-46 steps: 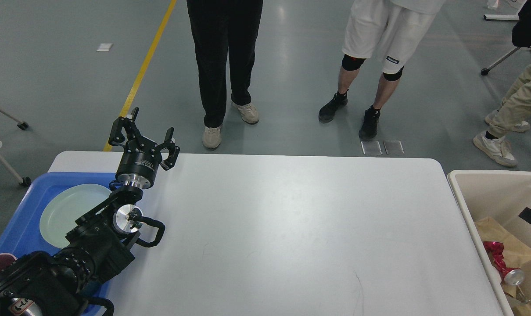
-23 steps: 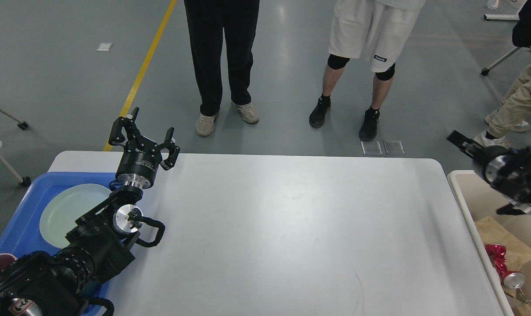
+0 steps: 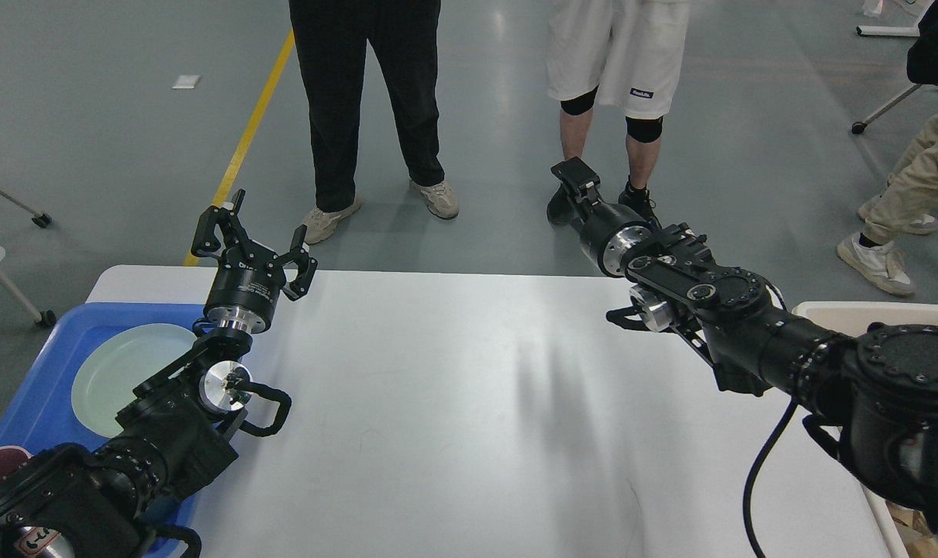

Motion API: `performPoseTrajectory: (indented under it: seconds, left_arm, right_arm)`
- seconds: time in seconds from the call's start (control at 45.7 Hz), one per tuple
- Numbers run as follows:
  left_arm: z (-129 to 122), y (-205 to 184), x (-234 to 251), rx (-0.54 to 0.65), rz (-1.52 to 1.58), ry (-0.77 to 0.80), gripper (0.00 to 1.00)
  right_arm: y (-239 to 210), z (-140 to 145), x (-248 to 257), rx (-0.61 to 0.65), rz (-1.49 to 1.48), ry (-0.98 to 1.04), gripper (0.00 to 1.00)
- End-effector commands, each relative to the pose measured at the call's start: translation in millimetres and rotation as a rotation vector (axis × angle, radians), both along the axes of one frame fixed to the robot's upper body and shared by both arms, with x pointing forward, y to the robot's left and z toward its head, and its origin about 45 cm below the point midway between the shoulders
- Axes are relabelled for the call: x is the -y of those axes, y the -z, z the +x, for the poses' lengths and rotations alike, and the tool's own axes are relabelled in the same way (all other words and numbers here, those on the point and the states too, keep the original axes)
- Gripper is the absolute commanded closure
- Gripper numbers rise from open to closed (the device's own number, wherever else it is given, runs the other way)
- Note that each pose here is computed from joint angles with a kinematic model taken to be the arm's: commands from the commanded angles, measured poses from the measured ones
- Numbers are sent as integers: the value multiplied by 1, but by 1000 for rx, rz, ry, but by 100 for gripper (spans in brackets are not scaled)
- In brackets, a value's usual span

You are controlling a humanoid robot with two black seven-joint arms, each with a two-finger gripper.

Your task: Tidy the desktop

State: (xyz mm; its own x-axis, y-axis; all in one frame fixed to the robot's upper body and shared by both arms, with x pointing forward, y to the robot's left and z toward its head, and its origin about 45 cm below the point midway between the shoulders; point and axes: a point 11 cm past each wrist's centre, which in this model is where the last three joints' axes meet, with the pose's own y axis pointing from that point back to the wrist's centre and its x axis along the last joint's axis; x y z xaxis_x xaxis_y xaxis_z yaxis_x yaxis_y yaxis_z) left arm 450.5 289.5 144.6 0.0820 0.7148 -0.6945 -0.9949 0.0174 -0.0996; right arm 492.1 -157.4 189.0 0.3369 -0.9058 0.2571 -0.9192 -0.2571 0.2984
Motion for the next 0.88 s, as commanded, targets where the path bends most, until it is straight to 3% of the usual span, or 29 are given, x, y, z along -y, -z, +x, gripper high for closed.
performPoseTrajectory:
  seconds: [0.0,0.219,0.438,0.854]
  left_arm:
    - [0,0,0,0,0,0,3]
    - [0,0,0,0,0,0,3]
    - [0,0,0,0,0,0,3]
    - [0,0,0,0,0,0,3]
  right_arm:
    - [-19,7,-8,12,153,47,0]
    - [-34,15,0,12,365,152,0]
    - [-16,9,17,-28,468,191,0]
    - [-3,0,110,-27,492,253,0]
